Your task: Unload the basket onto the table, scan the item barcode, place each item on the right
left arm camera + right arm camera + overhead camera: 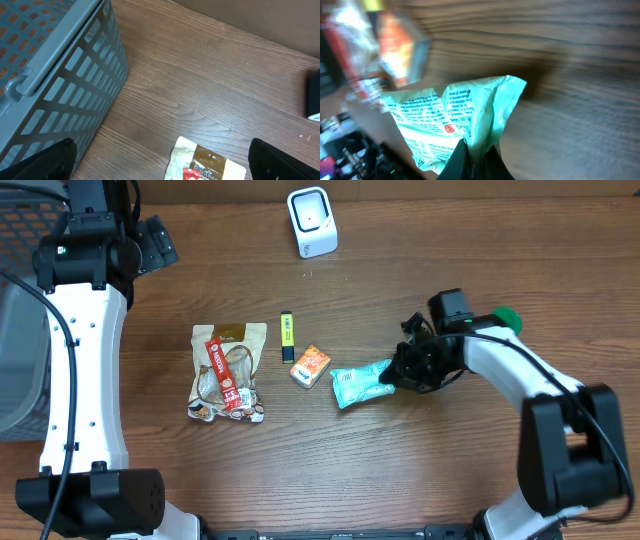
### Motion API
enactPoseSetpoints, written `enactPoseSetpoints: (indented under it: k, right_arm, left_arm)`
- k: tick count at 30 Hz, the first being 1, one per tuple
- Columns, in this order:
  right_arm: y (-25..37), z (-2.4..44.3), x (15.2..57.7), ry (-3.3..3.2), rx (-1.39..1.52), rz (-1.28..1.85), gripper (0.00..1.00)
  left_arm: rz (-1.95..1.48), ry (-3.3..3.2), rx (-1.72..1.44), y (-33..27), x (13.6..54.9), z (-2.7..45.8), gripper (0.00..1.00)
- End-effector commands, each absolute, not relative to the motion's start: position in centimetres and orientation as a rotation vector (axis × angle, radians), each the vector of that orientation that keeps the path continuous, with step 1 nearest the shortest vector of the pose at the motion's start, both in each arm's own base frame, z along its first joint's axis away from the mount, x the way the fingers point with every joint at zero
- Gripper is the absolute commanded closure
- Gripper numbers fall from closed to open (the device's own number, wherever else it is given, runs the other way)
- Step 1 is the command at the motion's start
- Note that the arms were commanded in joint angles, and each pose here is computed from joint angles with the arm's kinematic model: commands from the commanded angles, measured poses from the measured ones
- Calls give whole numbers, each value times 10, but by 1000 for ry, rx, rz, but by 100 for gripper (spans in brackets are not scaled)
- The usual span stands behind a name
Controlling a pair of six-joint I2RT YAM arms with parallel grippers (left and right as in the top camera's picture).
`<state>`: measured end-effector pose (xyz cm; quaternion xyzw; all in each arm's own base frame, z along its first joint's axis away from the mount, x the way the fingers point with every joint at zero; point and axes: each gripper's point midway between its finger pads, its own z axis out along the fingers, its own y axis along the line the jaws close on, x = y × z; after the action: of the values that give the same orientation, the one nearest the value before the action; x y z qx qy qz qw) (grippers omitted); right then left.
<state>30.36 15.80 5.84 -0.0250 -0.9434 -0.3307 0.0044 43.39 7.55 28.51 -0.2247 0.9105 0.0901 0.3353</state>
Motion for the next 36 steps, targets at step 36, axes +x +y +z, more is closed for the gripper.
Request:
enactPoseSetpoints:
  k: [36]
  right_arm:
    - [168, 151, 287, -3028, 96, -1322, 96]
  left_arm:
    - [245, 2366, -607, 77, 436, 285, 0]
